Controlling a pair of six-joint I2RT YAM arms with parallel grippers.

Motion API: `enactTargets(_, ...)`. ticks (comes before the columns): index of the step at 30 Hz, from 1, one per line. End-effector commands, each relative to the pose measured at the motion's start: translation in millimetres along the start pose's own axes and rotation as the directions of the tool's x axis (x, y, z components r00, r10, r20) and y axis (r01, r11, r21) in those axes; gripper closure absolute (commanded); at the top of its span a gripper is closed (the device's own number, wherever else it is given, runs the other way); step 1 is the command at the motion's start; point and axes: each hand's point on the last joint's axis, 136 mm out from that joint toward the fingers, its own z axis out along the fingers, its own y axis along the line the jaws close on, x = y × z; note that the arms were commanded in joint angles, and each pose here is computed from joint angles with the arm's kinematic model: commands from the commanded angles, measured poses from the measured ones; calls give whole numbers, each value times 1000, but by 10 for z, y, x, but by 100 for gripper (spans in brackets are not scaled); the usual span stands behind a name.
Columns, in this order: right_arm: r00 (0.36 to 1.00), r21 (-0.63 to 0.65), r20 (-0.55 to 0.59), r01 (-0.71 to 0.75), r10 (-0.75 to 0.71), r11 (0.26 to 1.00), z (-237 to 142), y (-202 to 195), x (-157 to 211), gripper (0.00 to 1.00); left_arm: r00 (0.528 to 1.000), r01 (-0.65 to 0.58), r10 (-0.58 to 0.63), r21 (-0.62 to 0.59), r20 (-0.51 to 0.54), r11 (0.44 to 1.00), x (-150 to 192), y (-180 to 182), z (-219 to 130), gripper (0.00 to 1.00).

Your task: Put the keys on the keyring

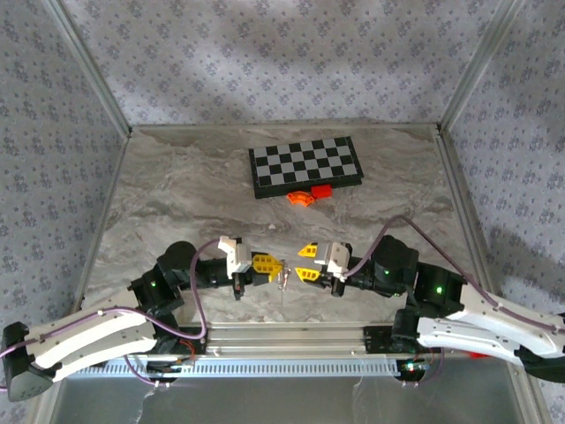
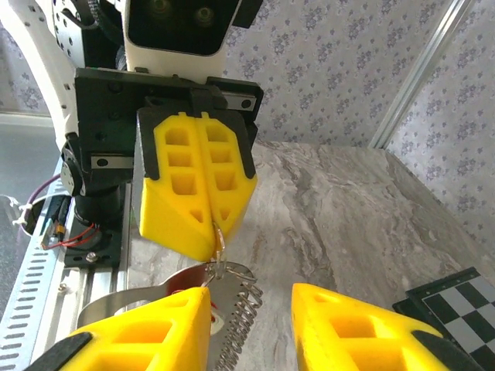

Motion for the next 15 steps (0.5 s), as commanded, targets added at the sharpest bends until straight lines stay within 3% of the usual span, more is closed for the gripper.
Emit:
enactTargets(1,998,-47,51,-33,35,998,-9,12,-188,67,997,-29,26,36,72,999,-214,-97,-22,100)
enactTargets(15,998,-122,35,-51,55,991,101,88,-104,68,997,-38,35,41,71,998,-231,-108,-18,100)
